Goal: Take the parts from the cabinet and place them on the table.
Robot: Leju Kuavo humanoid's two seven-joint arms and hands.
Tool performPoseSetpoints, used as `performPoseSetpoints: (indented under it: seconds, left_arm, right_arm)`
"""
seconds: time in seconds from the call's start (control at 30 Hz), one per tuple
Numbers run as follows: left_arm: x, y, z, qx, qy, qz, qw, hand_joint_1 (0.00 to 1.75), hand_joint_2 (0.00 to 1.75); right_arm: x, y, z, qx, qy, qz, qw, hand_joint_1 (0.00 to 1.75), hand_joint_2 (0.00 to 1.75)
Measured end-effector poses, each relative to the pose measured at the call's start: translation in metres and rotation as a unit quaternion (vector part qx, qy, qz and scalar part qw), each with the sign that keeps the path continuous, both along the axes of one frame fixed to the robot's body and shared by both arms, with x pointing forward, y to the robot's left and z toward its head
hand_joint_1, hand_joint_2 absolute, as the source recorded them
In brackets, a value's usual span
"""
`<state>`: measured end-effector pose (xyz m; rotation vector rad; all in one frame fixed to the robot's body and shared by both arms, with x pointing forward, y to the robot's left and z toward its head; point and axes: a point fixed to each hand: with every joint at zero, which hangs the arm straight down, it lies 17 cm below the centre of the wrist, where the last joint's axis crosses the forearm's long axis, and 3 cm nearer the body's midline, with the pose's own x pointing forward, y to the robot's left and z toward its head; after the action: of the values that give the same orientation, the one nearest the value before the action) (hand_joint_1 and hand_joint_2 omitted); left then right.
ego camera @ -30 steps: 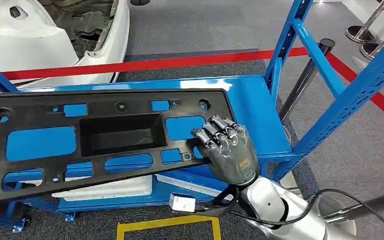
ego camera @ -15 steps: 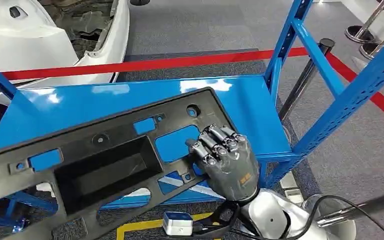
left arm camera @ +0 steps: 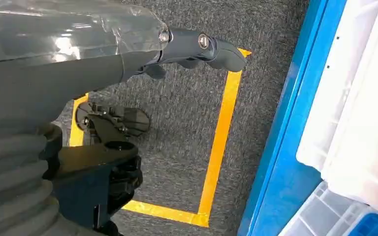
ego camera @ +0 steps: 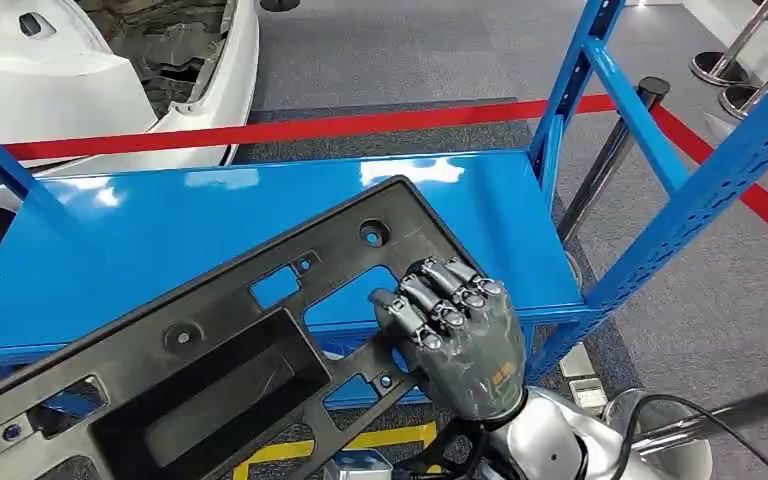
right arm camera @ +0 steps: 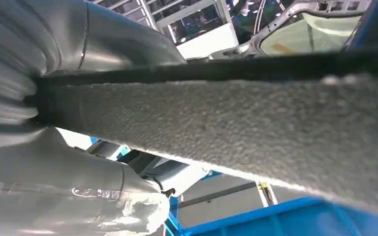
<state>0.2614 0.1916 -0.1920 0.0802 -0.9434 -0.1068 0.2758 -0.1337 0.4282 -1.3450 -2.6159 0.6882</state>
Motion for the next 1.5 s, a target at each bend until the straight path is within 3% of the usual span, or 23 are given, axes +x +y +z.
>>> performPoseSetpoints:
  seconds: [0.73, 1.5]
  left_arm:
    - [-0.010, 0.018, -0.007, -0.002, 0.015, 0.061, 0.998, 0.00, 1.75]
    - [-0.014, 0.030, -0.009, 0.056, 0.016, 0.055, 0.997, 0.00, 1.75]
  right_arm:
    - [0.003, 0.012, -0.002, -0.017, 0.015, 0.006, 1.000, 1.75, 1.75]
    - [0.006, 0.013, -0.002, -0.011, 0.021, 0.008, 1.000, 1.75, 1.75]
